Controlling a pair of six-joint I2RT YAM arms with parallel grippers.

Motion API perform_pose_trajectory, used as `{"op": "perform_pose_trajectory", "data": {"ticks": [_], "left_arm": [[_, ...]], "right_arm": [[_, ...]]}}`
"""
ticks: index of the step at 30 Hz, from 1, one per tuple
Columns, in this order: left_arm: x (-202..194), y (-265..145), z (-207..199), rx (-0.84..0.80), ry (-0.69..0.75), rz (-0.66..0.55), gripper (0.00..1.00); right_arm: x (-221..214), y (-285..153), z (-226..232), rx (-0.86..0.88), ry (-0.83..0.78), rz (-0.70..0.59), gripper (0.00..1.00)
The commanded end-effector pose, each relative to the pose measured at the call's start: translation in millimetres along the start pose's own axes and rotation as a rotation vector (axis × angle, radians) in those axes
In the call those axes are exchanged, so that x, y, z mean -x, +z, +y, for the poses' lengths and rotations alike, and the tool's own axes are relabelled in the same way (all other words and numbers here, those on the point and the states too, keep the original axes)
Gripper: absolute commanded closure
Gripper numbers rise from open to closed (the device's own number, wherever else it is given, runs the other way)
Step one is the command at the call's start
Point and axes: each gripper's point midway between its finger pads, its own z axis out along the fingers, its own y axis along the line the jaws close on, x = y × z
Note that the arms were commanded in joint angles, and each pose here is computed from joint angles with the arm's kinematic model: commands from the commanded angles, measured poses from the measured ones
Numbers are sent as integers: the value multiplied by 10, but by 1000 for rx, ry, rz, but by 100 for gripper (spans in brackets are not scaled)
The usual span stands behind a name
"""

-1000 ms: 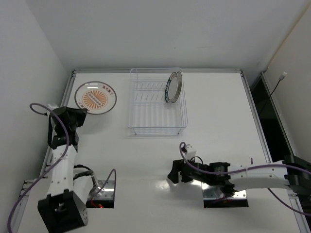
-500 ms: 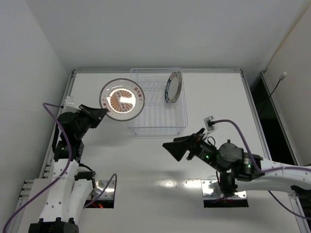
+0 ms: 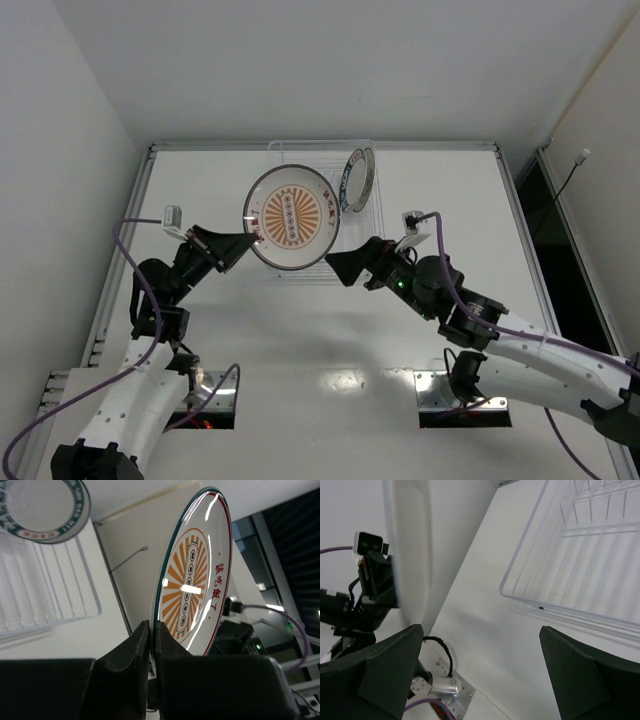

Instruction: Load the plates into the dish rack

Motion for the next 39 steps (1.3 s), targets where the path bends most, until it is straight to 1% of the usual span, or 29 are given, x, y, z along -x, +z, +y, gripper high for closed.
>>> {"op": "perform_pose_trajectory", "data": {"ticks": [1,3,4,5,6,9,10,14,15,17,18,19,21,22,23,25,26,27,29,30,33,34,35,39], "left_arm": [[-97,-100,-595,-247,19,20,100],[-153,-123,-678,-270,9,22,100],[-175,-105,-629,-249,-1,28,100],[-196,-112,-734,-268,17,34,100],[-178,-91,-738,-257,20,22,100],[-199,-107,-786,-237,43,18,100],[-179,-93,-769,-218,33,11,100],[-155,-102,-752,-187,55,-3,100],[-128,-95,-768,-180,52,-14,100],[-136,-87,-721,-151,54,-7,100],[-122,-79,-692,-140,66,-16,100],[-116,-79,-706,-139,78,-17,100],[-116,-79,-706,-138,78,-17,100],[-125,-78,-676,-140,79,-17,100],[-135,-77,-645,-137,65,-16,100],[-142,-78,-626,-139,57,-15,100],[-152,-63,-568,-129,52,-13,100],[-142,-67,-617,-147,41,-16,100],[-164,-69,-549,-143,29,-14,100],[-164,-69,-553,-143,20,-14,100],[-215,-55,-547,-142,12,7,100],[-243,-53,-529,-136,17,17,100],[-230,-61,-527,-132,16,7,100],[-243,-74,-501,-120,20,10,100]], "right_arm": [[218,130,367,163,60,-21,0],[272,189,424,195,64,-30,0],[254,242,407,191,60,-15,0],[241,257,422,200,60,-11,0],[314,261,446,206,63,-30,0],[315,234,462,220,64,-31,1],[336,213,452,214,65,-38,3],[438,-26,255,113,68,-86,4],[590,-210,219,105,80,-145,4],[645,-389,88,93,105,-203,4],[680,-489,61,101,123,-227,4],[771,-677,85,140,139,-265,4],[745,-760,17,135,161,-269,4],[703,-773,-27,120,155,-254,4],[656,-779,20,146,138,-227,4],[653,-744,161,213,130,-220,4],[525,-654,208,240,117,-170,4],[487,-599,245,253,113,-152,4],[443,-488,364,283,96,-113,4],[282,-298,308,241,70,-50,4],[271,-109,518,279,46,-11,5],[165,4,486,268,41,18,5],[186,35,541,292,44,6,7],[199,69,584,305,48,-9,7]]}}
